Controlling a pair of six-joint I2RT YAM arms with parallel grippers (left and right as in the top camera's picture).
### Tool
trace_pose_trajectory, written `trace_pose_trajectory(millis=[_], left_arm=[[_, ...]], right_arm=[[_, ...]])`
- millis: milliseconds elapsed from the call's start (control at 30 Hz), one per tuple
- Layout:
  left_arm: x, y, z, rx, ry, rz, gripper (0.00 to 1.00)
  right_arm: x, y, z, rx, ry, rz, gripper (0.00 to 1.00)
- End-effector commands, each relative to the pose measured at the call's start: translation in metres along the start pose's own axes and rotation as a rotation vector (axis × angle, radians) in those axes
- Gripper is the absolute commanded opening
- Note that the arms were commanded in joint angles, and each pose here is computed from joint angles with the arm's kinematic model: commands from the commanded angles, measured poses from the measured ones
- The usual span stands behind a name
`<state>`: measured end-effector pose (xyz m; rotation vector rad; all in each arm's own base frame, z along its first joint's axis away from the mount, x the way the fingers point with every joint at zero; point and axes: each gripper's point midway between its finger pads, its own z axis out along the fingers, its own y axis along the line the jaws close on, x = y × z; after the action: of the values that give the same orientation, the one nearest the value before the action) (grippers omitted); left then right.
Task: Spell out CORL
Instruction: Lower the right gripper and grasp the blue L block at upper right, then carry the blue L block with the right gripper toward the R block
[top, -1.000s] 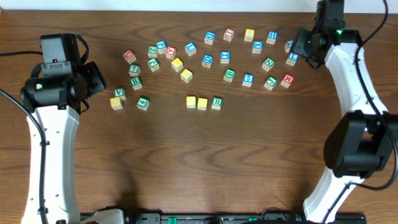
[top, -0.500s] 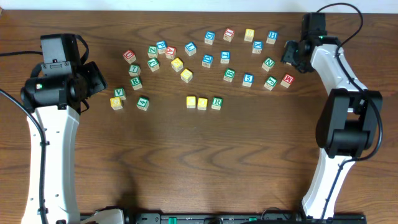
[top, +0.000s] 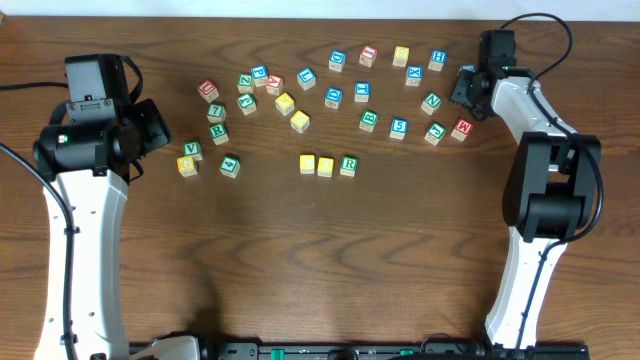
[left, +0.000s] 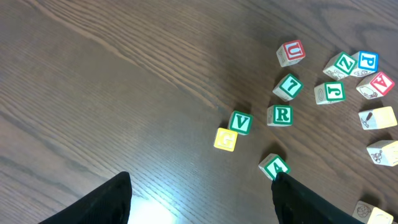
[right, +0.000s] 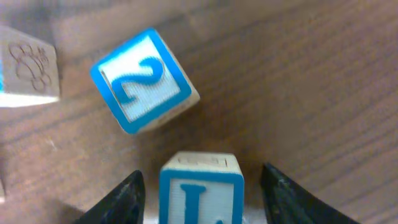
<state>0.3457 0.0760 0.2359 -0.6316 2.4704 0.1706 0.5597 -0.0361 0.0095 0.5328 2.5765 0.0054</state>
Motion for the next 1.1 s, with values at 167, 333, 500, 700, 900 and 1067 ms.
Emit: trace_pose_trajectory(millis=[167,333,500,700,900,1067], left_arm=[[0.005,0.002,0.006,-0.014,0.020,0.015,0.71],[0.005,0.002,0.006,-0.014,0.020,0.015,0.71],[0.005,0.002,0.006,-0.014,0.020,0.015,0.71],[0.005,0.002,0.006,-0.014,0.019,0.016,0.71],[0.005,0.002,0.006,-0.014,0.019,0.015,0.71],[0.005,0.002,0.006,-0.014,0.019,0.016,0.71]], right_arm=[[-0.007,-0.003,0.008,0.000,-0.026,0.006,0.41],[-0.006,-0.004,0.008,0.003,-0.020,0.006,0.32],[-0.003,-0.005,0.007,0.004,-0.006,0.006,0.31],[-0.005,-0.006,0.000,0.006,-0.004,0.007,0.29],[-0.020,-0.003,-0.025,-0.006,-0.041,-0.007,0.25],[-0.034,-0.001,-0.062,-0.017,-0.074,-0.017,0.22]])
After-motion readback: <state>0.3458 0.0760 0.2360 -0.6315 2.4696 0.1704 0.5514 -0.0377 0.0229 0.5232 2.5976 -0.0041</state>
